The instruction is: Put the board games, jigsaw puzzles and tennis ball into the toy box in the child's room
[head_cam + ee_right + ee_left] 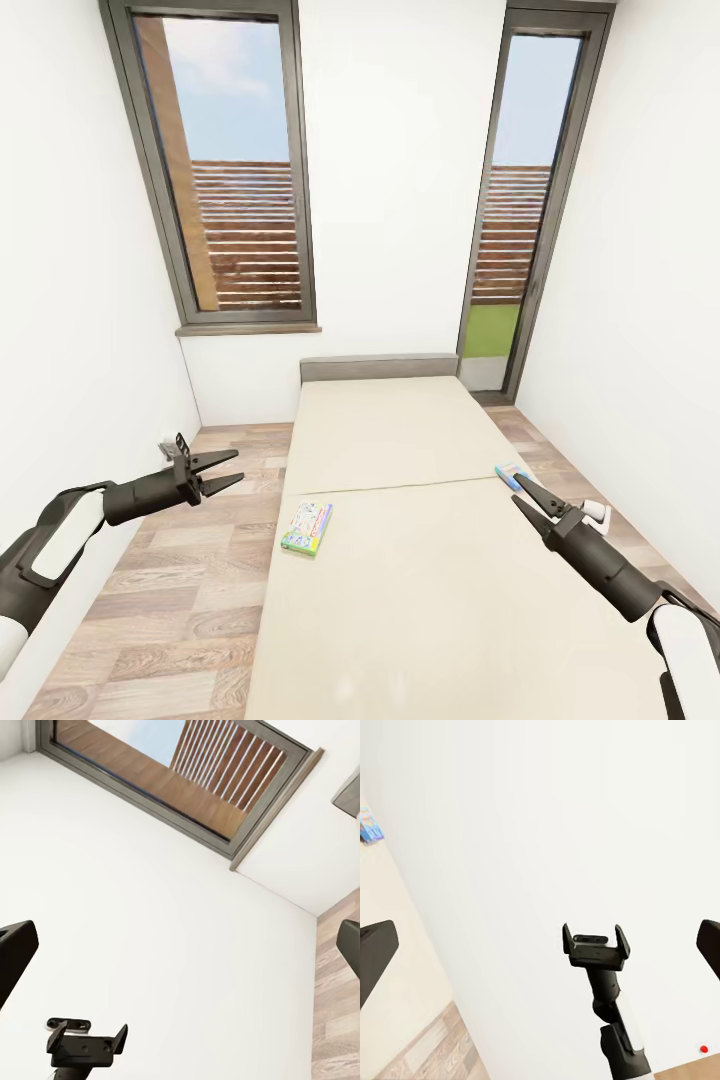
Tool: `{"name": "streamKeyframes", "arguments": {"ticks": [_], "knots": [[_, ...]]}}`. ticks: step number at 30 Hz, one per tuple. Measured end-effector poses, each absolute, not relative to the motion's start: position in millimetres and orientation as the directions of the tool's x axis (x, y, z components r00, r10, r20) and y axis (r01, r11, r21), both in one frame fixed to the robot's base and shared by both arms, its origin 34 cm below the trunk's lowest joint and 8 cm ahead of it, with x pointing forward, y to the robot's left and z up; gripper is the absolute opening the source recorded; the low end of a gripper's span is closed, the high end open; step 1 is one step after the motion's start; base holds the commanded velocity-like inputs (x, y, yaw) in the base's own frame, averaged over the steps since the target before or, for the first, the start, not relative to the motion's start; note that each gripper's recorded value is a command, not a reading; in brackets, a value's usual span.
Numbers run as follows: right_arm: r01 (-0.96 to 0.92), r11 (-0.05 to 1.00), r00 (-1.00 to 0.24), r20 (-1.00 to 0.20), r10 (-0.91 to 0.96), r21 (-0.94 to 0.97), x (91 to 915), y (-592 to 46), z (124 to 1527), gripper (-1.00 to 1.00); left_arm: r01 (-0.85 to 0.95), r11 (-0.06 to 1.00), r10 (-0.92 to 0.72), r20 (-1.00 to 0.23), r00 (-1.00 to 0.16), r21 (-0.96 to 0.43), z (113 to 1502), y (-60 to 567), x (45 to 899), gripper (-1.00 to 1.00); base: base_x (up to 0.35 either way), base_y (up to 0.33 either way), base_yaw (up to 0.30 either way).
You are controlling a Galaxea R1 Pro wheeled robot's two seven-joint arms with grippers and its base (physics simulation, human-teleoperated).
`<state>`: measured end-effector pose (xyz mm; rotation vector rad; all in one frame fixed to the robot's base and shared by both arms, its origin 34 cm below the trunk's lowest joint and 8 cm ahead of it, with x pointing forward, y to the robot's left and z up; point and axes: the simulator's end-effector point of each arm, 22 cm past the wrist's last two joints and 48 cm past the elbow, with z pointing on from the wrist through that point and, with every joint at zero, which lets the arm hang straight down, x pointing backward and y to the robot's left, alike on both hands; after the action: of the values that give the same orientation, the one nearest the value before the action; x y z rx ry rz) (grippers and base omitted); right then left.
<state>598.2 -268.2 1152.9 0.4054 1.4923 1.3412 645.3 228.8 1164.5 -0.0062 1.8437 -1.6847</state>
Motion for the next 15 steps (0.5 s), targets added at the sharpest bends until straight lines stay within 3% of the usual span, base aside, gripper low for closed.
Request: {"name": "streamKeyframes", "arguments": {"ticks": [5,15], "knots": [[-0.372,0.317,-0.401,-0.459,0.793,0.873,598.2,-268.3,1153.0,1.0,0.402,0.181,-0.408,-0.44,-0.8,-0.898,1164.4,228.7,645.2,1.0,0.0,0.0,-0.081],[-0.371,0.318,-0.401,-0.459,0.792,0.873,598.2,-268.7,1152.6,1.0,0.402,0.18,-0.409,-0.44,-0.799,-0.898,1164.8,228.8,645.3,1.0,0.0,0.001,-0.232]]}}
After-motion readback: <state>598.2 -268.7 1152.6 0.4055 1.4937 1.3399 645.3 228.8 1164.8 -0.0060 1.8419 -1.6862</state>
